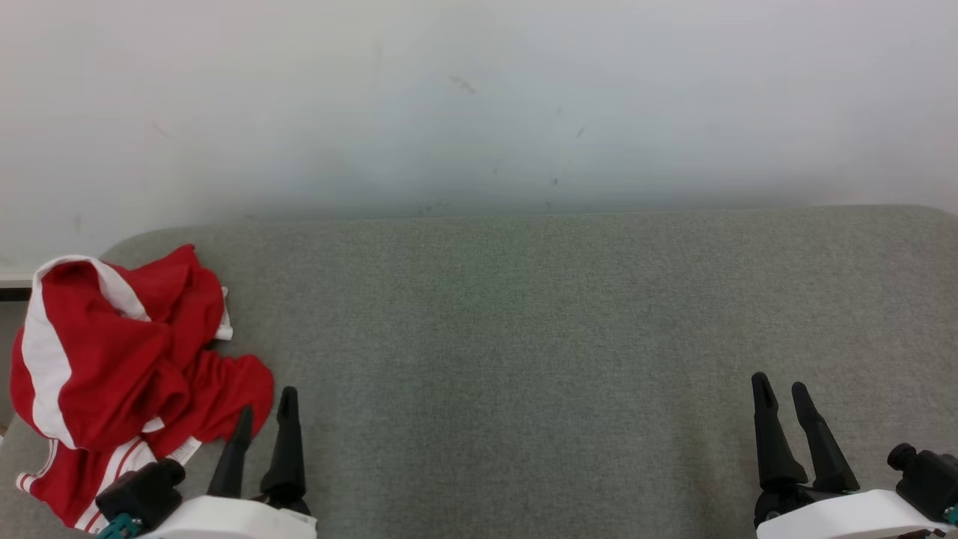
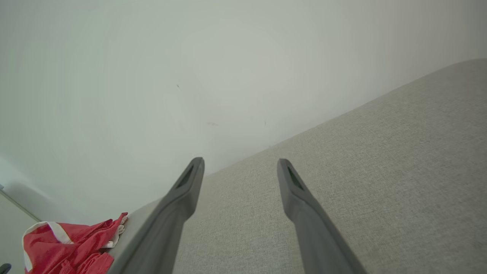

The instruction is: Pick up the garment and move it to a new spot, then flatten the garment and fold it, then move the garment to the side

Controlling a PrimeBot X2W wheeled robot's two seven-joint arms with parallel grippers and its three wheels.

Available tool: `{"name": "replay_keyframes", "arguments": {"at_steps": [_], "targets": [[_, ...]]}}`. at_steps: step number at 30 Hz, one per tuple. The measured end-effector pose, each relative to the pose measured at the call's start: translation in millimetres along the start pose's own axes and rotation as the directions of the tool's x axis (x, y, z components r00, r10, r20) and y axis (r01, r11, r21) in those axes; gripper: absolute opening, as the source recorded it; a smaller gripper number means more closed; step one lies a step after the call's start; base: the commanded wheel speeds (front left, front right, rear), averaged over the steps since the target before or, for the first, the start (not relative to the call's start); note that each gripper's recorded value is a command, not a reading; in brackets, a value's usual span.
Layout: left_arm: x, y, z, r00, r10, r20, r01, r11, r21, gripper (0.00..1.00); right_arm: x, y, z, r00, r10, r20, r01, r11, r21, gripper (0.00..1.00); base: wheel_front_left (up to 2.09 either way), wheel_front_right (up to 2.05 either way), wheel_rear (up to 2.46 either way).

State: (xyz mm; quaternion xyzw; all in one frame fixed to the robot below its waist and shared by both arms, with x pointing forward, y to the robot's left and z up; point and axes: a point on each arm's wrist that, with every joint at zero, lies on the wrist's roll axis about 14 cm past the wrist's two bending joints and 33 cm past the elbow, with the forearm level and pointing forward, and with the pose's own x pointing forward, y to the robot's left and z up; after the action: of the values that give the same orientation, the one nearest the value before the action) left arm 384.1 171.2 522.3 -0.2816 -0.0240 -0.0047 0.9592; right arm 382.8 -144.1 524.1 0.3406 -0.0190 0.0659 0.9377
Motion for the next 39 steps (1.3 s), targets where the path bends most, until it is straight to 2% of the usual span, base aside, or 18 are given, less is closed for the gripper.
{"name": "replay_keyframes", "arguments": {"at_steps": [7,17,39], "targets": [[-0.3,-2.7,-3.3,1.000,-0.007,-0.002,0.008,0.994,0.110,1.00,-0.6,2.4,-2.2,1.000,0.016,-0.003,-0.016,0.993,-0.120,1.00,0.00,0.00,0.00],[-0.7,-7.4,-6.1,1.000,-0.029,-0.002,0.029,0.978,0.205,1.00,-1.0,-1.7,-3.6,1.000,0.014,-0.005,-0.015,0.973,-0.232,1.00,0.00,0.00,0.00],[-0.3,-19.6,-3.6,0.995,-0.091,0.028,0.074,0.924,0.375,1.00,1.2,9.3,5.4,0.997,0.066,0.035,-0.050,0.935,-0.352,1.00,0.00,0.00,0.00]]}}
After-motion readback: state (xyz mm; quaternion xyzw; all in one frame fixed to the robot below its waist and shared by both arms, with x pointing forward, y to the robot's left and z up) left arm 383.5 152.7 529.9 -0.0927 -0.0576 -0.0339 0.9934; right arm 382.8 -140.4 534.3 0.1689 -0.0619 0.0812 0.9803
